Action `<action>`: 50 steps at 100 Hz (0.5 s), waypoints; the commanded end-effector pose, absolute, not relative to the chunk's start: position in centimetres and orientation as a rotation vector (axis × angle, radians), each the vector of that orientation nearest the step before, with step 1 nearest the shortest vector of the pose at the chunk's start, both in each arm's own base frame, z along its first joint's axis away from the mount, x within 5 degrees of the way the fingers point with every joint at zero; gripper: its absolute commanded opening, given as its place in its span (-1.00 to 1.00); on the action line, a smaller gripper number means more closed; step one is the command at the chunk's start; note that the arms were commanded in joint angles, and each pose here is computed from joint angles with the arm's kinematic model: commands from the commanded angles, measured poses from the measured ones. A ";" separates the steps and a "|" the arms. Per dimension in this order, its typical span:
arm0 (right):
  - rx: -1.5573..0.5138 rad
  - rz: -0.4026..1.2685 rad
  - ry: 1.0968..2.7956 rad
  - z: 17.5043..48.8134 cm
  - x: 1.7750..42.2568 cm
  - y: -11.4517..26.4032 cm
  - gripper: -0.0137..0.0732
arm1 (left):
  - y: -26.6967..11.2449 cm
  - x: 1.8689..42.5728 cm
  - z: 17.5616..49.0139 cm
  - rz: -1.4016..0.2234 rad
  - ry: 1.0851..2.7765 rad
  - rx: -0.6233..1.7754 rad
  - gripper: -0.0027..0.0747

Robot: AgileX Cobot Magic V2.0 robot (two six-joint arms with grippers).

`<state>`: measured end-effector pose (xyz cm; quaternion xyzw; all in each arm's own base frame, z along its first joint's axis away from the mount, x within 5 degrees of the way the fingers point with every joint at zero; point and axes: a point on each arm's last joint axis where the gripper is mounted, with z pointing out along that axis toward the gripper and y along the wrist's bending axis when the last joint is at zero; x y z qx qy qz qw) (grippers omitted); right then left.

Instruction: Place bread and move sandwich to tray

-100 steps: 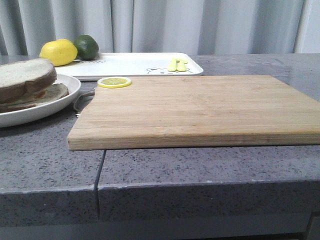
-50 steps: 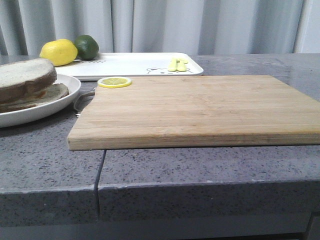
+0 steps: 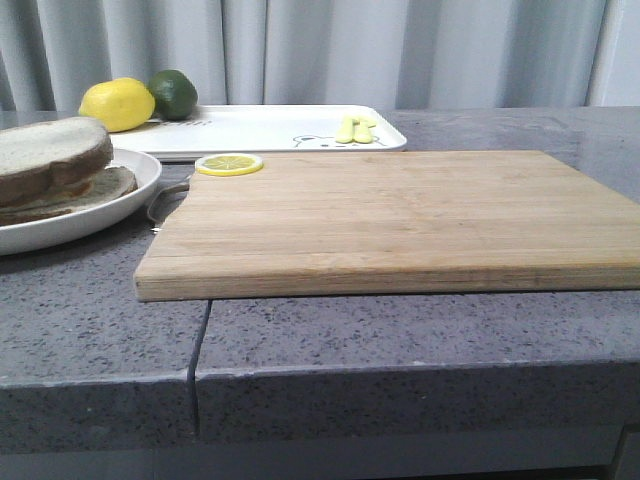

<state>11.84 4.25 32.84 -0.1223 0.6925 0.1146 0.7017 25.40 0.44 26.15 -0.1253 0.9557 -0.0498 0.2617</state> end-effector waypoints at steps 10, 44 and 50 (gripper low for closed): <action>-0.227 0.218 1.476 34.2 11.9 3.8 -0.25 | 0.4 26.4 27.3 -0.159 2.489 -0.356 -0.20; -0.227 0.218 1.476 34.2 11.9 3.8 -0.25 | 0.5 27.2 25.9 -0.157 2.541 -0.368 -0.20; -0.227 0.218 1.476 34.2 11.9 3.8 -0.25 | 0.5 27.2 25.8 -0.157 2.543 -0.369 -0.20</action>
